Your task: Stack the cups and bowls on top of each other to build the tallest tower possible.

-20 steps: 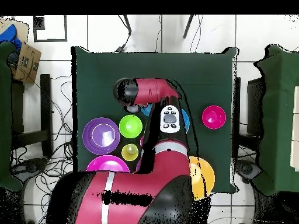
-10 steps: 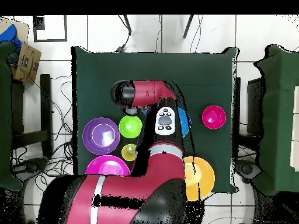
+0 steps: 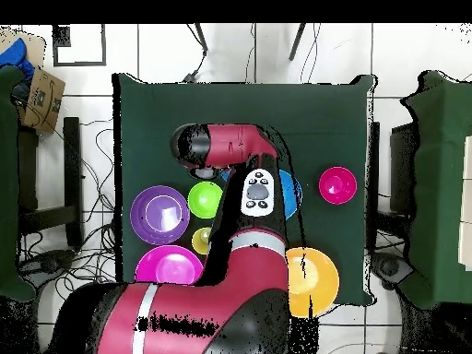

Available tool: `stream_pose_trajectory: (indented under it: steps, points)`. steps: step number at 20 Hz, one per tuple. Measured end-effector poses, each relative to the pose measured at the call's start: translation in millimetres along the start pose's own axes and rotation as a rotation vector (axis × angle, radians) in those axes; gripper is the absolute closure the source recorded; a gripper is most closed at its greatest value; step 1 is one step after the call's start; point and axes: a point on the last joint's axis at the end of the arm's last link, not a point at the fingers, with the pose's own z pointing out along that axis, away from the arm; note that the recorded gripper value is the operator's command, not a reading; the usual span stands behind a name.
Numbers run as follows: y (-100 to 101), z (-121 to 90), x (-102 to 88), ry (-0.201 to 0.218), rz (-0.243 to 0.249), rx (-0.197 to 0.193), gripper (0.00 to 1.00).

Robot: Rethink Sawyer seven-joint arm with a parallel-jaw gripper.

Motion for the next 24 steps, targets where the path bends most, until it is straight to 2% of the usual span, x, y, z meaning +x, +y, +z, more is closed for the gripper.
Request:
stream_pose_trajectory:
  steps: [6, 16, 20, 22, 24]
  points:
    - [1.3, -23.1, -7.9, -0.024, 0.027, -0.027, 0.0]
    - [-9.1, -87.4, -20.5, -0.098, 0.073, -0.054, 0.0]
    - [-22.1, -120.1, -12.7, -0.116, 0.102, -0.063, 0.0]
    - [-28.5, -126.9, -8.5, -0.116, 0.114, -0.067, 0.0]
    - [-44.6, -132.6, 0.3, -0.111, 0.142, -0.075, 0.0]
